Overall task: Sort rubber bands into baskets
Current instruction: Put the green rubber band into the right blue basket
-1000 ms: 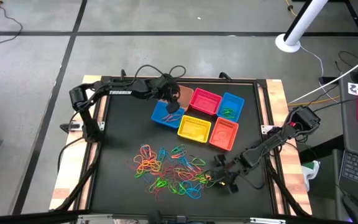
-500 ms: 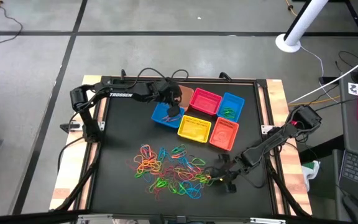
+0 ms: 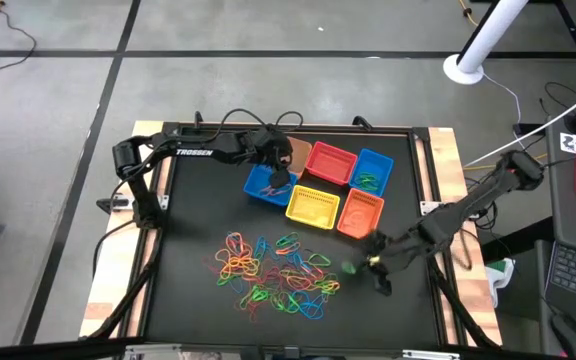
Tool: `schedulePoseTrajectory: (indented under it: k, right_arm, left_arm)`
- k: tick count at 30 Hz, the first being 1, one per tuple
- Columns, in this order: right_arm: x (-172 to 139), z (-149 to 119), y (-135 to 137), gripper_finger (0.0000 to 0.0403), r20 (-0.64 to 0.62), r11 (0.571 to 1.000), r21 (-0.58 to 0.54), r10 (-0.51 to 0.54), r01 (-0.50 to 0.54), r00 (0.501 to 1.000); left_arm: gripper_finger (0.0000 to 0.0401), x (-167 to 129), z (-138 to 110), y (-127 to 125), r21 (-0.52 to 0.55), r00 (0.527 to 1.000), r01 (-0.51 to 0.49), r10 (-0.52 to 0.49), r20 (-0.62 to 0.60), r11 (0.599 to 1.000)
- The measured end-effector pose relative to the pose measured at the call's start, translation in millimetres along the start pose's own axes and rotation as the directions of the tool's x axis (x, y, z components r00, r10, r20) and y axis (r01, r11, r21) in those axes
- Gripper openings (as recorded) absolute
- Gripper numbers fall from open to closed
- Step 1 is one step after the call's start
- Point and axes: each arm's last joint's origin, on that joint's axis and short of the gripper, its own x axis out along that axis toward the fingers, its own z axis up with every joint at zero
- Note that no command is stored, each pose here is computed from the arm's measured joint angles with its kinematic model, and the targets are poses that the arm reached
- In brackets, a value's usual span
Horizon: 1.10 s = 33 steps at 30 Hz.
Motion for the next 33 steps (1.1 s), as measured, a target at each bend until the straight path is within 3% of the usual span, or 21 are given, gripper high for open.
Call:
schedulePoseTrajectory:
  k: [6,11,14,26,33]
  right_arm:
    - [-42,10,-38,0.0002,0.103,0.975,-0.024,-0.217,0.221,0.971]
    - [-68,17,-72,0.0004,0.187,0.887,0.009,-0.455,0.462,0.871]
    - [-78,20,-88,0.0004,0.198,0.834,0.043,-0.547,0.551,0.813]
    - [-86,36,-136,0.0005,0.093,0.682,0.02,-0.729,0.731,0.678]
    - [-84,42,-160,0.0005,-0.009,0.69,-0.065,-0.723,0.721,0.691]
  left_arm:
    - [0.0133,0,0,-2,0.003,1.0,0.003,-0.003,0.0,1.0]
    - [0.0133,-1,1,-9,0.017,1.0,0.017,-0.017,0.002,1.0]
    - [0.0133,-1,1,-15,0.028,1.0,0.027,-0.027,0.003,0.999]
    - [0.0133,-4,3,-40,0.092,0.997,0.072,-0.073,0.011,0.993]
    - [0.0133,-6,5,-52,0.105,0.995,0.09,-0.094,0.029,0.99]
